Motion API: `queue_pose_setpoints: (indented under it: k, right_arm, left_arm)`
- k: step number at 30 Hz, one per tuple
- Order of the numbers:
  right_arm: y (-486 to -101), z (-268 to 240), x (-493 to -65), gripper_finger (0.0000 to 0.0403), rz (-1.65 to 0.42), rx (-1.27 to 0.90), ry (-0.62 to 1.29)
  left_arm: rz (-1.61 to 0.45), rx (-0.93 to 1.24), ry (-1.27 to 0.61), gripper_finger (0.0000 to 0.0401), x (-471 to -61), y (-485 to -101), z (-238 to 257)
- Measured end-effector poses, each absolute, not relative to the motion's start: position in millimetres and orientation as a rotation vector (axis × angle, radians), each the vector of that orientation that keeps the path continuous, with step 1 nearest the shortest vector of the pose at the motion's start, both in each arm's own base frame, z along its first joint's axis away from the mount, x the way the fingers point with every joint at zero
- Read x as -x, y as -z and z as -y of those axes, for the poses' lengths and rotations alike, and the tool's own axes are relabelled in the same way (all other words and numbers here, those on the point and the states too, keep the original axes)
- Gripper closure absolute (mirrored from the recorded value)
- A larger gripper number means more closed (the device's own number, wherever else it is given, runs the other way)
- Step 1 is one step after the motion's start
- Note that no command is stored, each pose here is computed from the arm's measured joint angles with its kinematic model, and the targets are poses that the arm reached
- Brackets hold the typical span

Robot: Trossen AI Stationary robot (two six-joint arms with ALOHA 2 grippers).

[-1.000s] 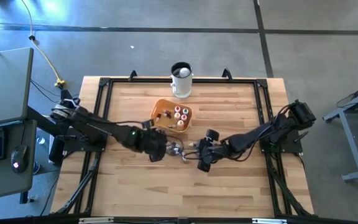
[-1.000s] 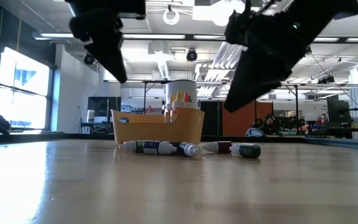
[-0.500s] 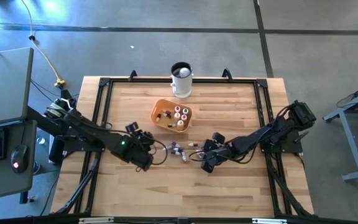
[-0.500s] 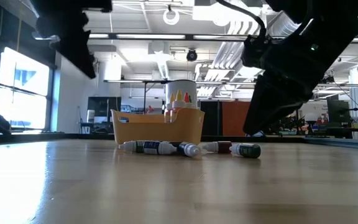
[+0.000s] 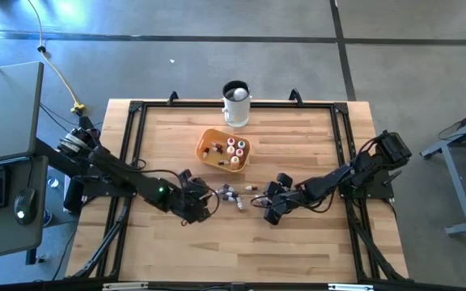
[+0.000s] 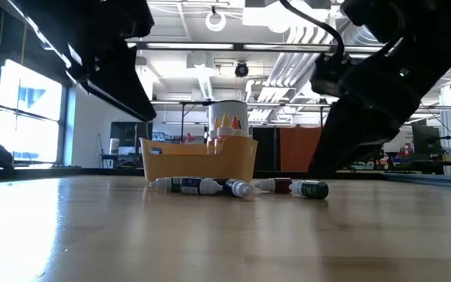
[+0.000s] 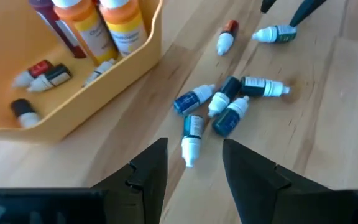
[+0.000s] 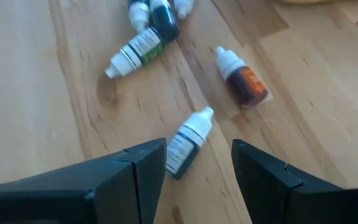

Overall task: Pick & Place food coloring
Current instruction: Put the small green food coloring bottle into the yellow bin

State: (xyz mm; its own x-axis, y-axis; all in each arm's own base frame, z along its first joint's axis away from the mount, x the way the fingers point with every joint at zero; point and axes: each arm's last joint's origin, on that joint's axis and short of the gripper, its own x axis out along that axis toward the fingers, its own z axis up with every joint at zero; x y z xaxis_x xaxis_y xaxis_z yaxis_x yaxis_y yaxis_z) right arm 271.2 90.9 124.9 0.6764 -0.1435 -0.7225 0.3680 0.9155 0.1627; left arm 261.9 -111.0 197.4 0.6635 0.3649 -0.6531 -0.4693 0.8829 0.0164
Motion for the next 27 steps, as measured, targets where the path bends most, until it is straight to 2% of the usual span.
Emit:
queue_pose_setpoints:
  k: [11, 21, 27]
  right_arm:
    - [-130, -93, -277, 0.0226, -0.713, -0.292, 0.246]
    - [-118, -99, -280, 0.0226, -0.715, -0.273, 0.230]
    - [-116, -99, -281, 0.0226, -0.718, -0.271, 0.233]
  left_arm:
    - [-0.576, 0.249, -0.453, 0.0249, -264, -167, 109]
    - [-0.652, 0.047, -0.361, 0.0249, -286, -134, 101]
    - [-0.684, 0.049, -0.372, 0.0249, -293, -122, 90]
